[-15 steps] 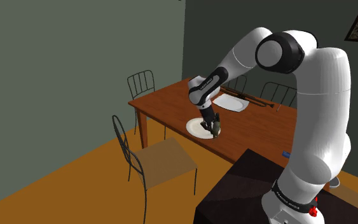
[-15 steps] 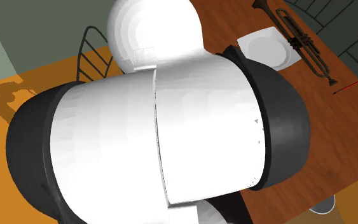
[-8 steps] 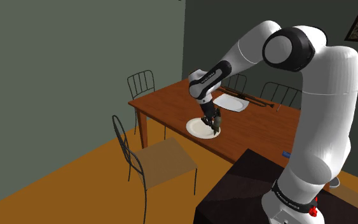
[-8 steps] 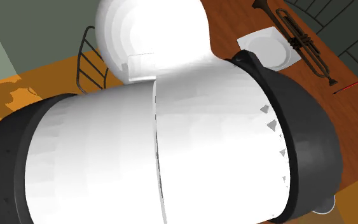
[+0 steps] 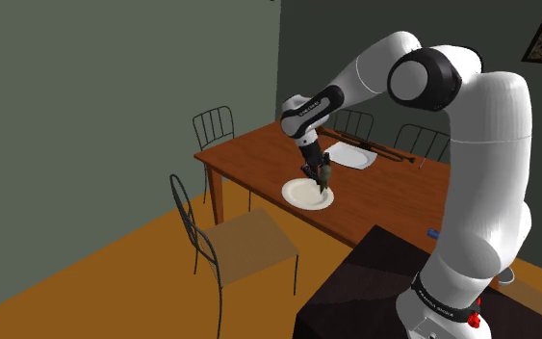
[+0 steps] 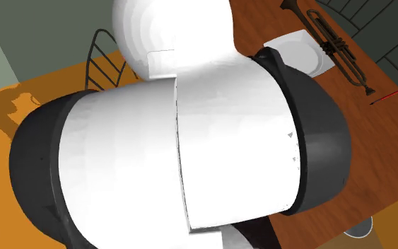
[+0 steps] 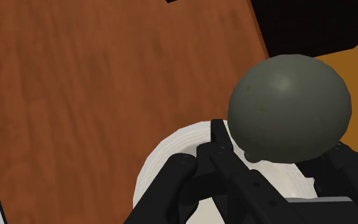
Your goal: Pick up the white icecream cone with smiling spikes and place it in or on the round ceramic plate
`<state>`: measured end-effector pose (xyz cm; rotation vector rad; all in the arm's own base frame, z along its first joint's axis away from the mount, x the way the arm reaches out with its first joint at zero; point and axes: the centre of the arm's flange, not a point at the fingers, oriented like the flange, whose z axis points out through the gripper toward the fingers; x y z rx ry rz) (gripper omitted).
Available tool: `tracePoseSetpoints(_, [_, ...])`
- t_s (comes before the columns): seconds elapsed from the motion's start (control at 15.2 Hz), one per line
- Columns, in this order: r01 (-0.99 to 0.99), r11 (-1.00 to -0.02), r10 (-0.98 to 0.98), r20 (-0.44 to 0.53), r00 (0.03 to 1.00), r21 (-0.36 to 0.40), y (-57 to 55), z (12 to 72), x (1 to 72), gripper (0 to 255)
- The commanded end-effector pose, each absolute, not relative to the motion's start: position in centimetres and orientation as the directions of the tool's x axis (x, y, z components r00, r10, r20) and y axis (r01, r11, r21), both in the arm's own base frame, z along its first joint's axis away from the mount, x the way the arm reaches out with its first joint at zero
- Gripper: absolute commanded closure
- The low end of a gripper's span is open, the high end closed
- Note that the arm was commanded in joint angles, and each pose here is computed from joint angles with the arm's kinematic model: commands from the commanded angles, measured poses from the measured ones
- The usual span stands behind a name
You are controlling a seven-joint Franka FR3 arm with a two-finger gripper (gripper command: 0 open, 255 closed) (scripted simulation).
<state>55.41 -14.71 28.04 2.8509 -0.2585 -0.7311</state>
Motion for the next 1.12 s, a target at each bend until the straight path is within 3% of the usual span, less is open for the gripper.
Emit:
tracePoseSetpoints(0.0, [-0.121,-0.967,-0.213,-0.457,0.863,0.223,-16.1,28.0,57.5,255])
tracePoseSetpoints(0.46, [-0.121,-0.967,-0.213,-0.457,0.863,0.223,-21.0,28.3,66.0,255])
tracePoseSetpoints(1.06, [-0.121,-0.967,-0.213,-0.457,0.863,0.223,-21.0,23.5,66.0,255])
